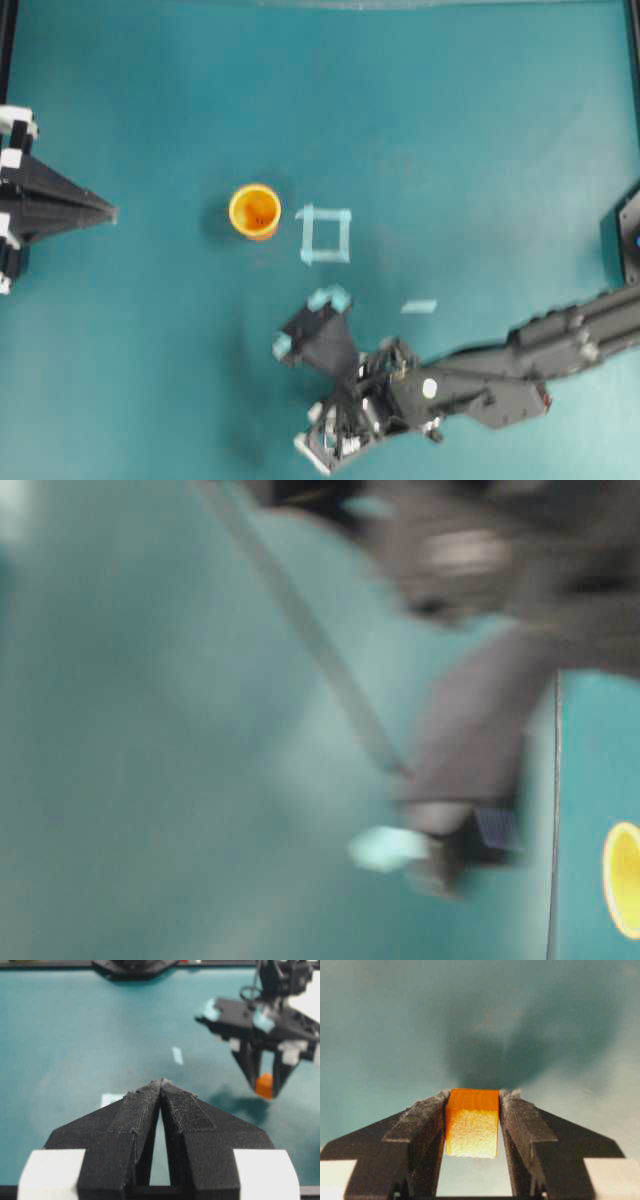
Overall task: Move the block toward the cup with right arm.
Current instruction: 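Lift the cube and carry it with the right gripper over the orange cup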
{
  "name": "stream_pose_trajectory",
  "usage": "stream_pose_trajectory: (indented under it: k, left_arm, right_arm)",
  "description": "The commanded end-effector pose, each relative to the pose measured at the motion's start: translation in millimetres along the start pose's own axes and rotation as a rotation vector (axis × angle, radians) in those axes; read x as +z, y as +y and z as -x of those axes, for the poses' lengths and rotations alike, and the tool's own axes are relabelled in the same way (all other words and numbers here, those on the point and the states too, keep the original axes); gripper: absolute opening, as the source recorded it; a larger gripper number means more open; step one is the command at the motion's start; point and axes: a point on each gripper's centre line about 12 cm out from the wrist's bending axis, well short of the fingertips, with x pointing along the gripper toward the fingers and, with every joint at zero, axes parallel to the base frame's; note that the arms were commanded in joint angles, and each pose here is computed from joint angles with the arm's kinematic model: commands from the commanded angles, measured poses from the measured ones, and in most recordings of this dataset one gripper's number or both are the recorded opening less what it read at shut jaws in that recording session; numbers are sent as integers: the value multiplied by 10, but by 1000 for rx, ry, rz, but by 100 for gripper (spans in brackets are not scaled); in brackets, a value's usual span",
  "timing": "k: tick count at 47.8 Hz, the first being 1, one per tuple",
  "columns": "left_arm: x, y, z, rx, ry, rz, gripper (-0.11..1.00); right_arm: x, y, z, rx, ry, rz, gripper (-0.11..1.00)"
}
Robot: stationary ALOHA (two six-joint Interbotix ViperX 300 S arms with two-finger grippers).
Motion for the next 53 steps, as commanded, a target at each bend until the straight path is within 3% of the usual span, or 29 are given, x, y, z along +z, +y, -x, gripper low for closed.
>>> stream_pose_trajectory:
  k: [1, 12, 18, 37, 53]
  left_arm:
    - [123, -6, -6, -3, -32, 0, 7]
    - [117, -6, -6, -3, -31, 0, 7]
    - [122, -6, -6, -3, -31, -2, 7]
    - [120, -6, -6, -3, -29, -2, 7]
    - [120, -6, -6, -3, -29, -5, 7]
  right_arm:
    - [235, 72, 435, 60, -44, -35, 41]
    - [748, -51, 886, 95, -121, -120, 41]
    - [1032, -80, 1047, 115, -190, -136, 41]
    - [1648, -329, 1214, 57, -378, -52, 41]
    - [1975, -471, 1297, 16, -529, 92, 41]
